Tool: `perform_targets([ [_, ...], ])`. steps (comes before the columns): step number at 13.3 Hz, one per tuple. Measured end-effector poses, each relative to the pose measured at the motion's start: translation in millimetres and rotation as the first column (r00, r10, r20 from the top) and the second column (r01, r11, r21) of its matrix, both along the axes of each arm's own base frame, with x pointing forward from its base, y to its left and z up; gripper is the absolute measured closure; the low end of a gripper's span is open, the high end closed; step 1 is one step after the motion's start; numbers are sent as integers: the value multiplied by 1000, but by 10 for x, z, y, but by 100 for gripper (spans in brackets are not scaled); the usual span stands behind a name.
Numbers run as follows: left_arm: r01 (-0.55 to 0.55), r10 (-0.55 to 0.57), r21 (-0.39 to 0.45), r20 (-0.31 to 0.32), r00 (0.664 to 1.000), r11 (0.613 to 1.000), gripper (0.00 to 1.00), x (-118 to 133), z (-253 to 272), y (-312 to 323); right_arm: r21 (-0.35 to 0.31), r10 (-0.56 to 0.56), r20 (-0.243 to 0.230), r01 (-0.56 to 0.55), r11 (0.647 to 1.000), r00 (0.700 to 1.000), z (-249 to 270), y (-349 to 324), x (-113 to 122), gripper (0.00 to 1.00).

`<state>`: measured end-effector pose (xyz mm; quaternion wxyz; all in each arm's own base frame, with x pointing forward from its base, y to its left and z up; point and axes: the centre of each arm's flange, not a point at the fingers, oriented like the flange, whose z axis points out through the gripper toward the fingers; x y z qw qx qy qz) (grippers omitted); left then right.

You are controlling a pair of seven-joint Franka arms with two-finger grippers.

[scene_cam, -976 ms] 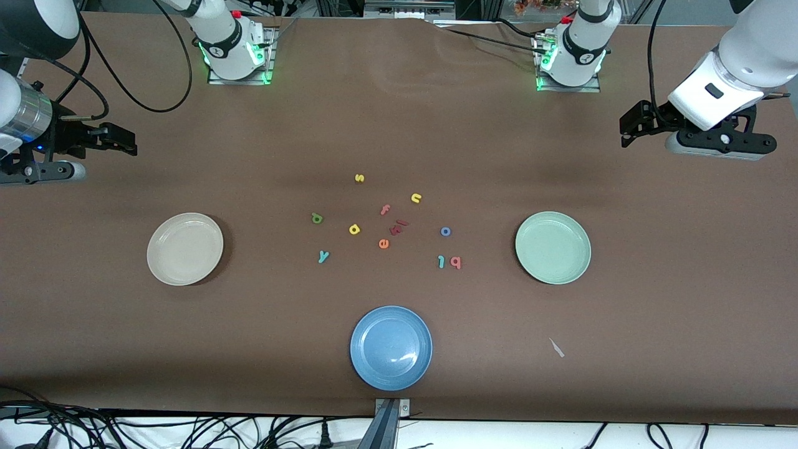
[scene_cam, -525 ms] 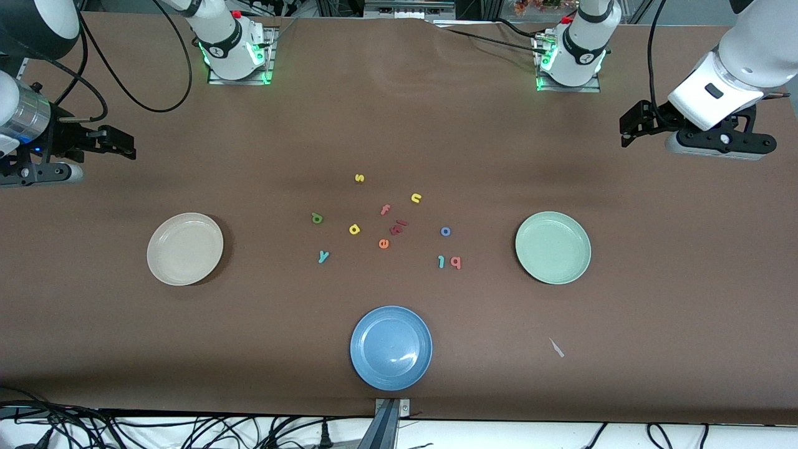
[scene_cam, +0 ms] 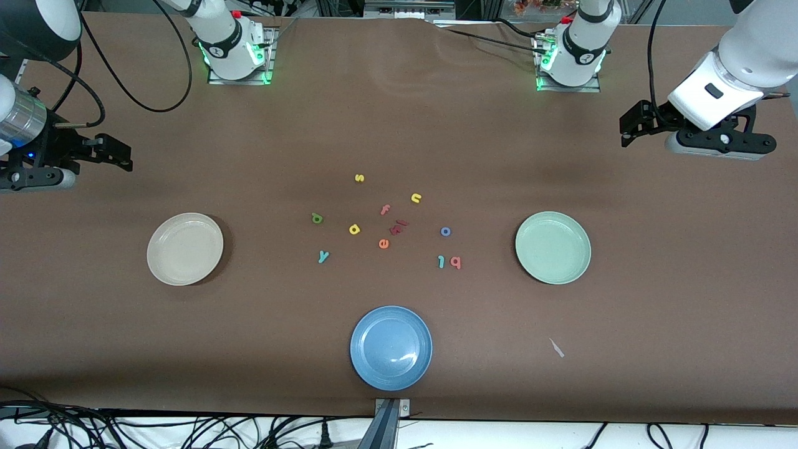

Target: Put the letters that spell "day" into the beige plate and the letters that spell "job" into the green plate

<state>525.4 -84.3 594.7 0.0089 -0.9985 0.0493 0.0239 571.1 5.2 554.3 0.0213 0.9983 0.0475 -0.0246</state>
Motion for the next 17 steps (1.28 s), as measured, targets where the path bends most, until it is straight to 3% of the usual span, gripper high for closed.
perform_targets([
  [3,0,0,0,0,1000,1000,0,0,0,0,0,1,20,-1,1000,1000,19,2,20,0],
  [17,0,0,0,-2,1000,1000,0,-2,-1,0,1,3,23,-3,1000,1000,53,13,17,0],
])
